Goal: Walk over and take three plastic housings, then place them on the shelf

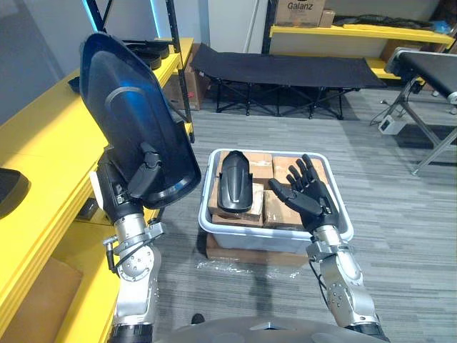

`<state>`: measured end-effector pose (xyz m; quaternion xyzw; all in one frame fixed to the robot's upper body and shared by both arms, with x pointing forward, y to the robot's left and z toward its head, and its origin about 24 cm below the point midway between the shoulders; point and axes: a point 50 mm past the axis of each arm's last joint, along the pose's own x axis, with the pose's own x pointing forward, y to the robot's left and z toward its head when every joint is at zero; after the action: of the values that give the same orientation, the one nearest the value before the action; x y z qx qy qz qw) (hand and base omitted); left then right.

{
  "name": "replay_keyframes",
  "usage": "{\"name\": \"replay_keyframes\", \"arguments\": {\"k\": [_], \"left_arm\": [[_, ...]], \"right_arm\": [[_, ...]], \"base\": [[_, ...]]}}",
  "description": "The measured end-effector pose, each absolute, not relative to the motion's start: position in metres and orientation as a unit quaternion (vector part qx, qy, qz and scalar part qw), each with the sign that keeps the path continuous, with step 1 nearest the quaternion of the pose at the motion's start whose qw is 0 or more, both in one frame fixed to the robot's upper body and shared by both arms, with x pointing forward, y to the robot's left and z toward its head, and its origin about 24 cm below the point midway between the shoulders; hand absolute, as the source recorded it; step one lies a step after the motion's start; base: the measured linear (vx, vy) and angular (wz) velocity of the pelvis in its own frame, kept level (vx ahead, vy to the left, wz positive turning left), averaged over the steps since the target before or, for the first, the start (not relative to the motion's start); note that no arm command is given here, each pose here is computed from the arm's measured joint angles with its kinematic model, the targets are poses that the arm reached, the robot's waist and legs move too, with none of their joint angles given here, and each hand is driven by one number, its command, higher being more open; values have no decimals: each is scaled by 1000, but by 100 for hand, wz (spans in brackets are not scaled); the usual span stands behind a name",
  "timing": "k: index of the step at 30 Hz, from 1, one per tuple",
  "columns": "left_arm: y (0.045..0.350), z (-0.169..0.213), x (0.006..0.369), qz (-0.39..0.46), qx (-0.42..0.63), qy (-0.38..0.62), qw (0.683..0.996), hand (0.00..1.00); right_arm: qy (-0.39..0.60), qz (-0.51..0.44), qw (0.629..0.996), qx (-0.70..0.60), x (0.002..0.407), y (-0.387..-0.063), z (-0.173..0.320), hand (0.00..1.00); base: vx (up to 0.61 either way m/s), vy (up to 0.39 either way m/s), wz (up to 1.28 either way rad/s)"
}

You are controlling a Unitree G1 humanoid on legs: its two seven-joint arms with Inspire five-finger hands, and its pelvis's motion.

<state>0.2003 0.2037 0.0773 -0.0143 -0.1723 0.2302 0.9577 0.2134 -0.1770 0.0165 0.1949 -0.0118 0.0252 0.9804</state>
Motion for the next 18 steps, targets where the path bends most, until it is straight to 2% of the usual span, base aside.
{"name": "replay_keyframes", "arguments": {"k": [9, 18], "left_arm": [[221, 82, 181, 257, 6, -178, 950, 0], [245, 95, 147, 339, -13, -209, 917, 0]], "right_arm": [[-30, 16, 984, 173, 213, -179, 20, 100], [-38, 23, 983, 180, 232, -148, 29, 100]], "base": [[10, -5, 23], [-1, 3, 35]]}}
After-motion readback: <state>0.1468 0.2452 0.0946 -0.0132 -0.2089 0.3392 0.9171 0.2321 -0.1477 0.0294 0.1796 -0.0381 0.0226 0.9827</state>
